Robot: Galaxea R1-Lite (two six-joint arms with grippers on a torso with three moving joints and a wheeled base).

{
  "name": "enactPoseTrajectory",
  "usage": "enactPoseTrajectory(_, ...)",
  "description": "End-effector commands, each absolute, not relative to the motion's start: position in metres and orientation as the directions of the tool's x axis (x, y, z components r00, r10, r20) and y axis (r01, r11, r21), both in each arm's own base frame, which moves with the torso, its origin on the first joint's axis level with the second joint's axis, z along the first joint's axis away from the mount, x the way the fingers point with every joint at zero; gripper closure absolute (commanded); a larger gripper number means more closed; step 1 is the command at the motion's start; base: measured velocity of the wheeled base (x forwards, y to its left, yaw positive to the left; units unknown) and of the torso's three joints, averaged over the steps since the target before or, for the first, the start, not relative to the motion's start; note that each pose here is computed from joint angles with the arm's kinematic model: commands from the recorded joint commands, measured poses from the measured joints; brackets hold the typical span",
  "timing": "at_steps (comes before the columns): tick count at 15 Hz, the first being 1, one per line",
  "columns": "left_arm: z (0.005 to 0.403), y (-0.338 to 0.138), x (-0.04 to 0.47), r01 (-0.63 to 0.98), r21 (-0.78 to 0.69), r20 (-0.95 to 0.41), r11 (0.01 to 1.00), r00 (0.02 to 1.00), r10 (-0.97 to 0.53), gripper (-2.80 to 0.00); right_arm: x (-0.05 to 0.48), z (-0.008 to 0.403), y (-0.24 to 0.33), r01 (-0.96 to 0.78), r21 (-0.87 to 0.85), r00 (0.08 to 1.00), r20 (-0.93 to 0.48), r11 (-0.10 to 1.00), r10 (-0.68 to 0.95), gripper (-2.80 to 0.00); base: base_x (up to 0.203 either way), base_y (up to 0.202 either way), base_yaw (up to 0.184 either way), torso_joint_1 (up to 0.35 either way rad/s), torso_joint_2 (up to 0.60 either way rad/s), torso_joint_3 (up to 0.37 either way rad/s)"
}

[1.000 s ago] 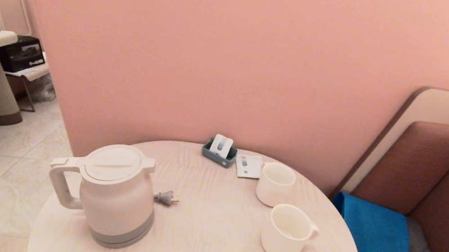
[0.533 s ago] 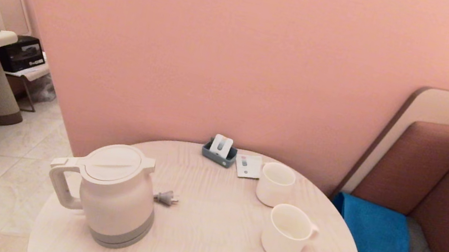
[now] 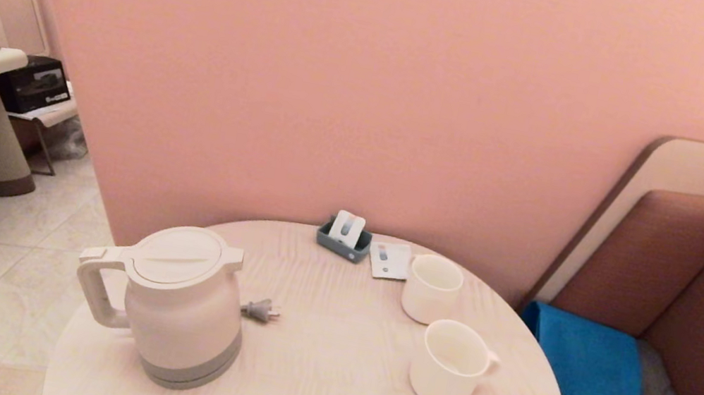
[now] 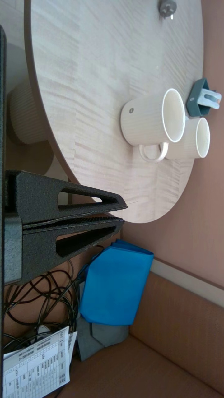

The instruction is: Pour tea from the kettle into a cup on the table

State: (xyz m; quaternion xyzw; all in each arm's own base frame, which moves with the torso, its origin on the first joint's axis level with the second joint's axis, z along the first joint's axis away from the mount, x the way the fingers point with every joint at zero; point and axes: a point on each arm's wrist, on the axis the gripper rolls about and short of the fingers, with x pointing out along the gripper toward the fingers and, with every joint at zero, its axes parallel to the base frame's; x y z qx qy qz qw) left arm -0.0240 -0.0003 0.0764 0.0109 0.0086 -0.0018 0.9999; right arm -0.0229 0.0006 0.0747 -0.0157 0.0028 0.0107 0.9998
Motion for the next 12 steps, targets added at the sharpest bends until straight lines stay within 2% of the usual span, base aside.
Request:
enactPoseTrajectory(1,0.0764,-0.0003,-0.024,0.003,0.023,-0.017,1.0,1.0,-0.003,0.0,-0.0228,0.0747,0.0006,-0.022,-0.032,1.0,-0.008,0.999,0.021,0.0,0.0,0.0,0.0,0.0,0.0,0.0)
enactPoseTrajectory(12,0.0764,-0.0003,-0.024,0.003,0.021,-0.017,1.0,1.0,-0.003,0.0,-0.0228,0.0747,0.0004,-0.011,-0.035,1.0,-0.008,0.999,0.011,0.0,0.0,0.0,0.0,0.0,0.0,0.0)
